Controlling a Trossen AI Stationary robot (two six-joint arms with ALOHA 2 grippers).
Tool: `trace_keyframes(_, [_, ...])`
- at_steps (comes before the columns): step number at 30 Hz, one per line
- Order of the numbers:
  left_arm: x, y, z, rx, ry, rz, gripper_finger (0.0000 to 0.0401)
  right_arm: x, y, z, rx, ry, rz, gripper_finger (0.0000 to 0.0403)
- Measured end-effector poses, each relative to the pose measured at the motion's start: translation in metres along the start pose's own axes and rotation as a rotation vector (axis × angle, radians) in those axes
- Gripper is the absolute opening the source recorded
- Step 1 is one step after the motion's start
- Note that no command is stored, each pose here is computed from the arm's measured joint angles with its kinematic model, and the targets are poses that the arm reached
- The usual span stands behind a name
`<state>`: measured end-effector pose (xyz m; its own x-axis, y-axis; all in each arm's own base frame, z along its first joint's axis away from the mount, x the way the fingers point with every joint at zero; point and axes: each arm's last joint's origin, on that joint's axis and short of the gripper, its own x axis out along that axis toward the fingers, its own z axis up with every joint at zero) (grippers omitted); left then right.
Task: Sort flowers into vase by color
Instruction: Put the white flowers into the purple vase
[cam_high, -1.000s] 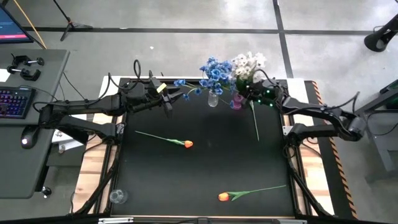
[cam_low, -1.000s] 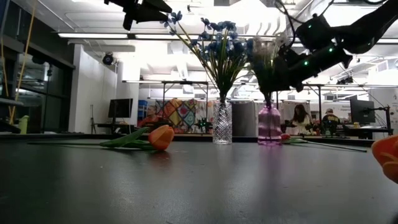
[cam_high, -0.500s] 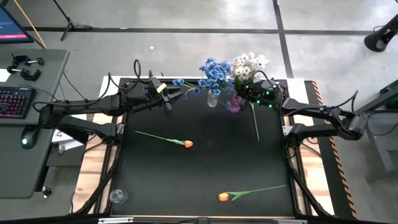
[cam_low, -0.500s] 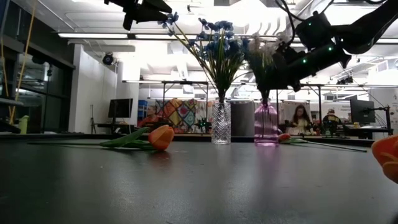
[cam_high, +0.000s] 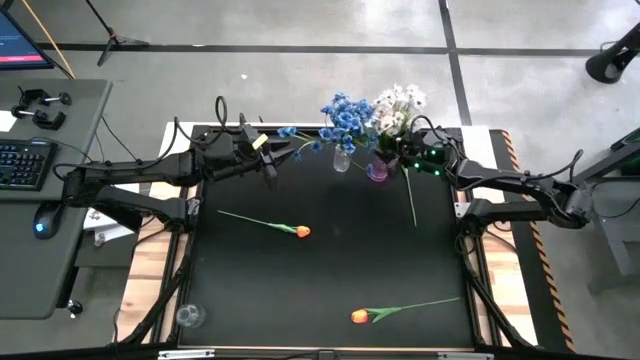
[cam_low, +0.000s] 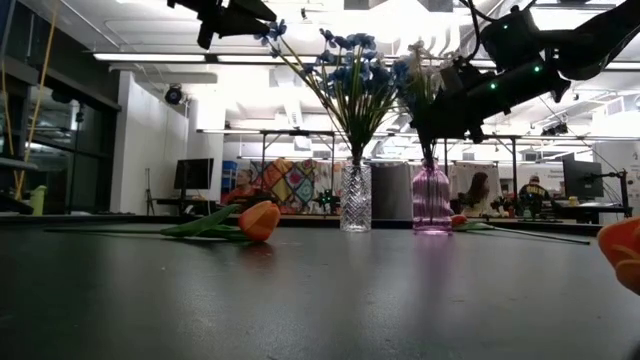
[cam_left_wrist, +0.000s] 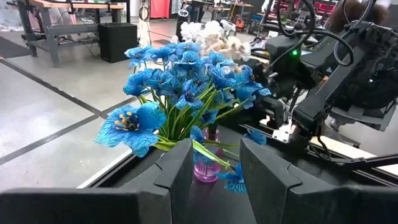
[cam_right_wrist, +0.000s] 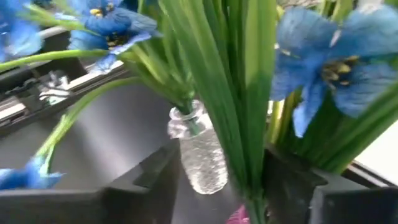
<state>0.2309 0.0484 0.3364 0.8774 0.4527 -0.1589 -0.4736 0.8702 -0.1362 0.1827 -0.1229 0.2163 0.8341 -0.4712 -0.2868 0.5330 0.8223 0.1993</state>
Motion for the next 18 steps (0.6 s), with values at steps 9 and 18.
trace_keyframes(9, [0.0, 0.0, 0.0, 0.0, 0.0, 0.0, 0.0119, -0.002, 0.013, -0.009, -0.019, 0.096, 0.082, 0.0227])
trace_keyframes(18, [0.0, 0.0, 0.0, 0.0, 0.001, 0.0, 0.0119, -0.022, 0.016, 0.002, -0.049, 0.066, 0.092, 0.021])
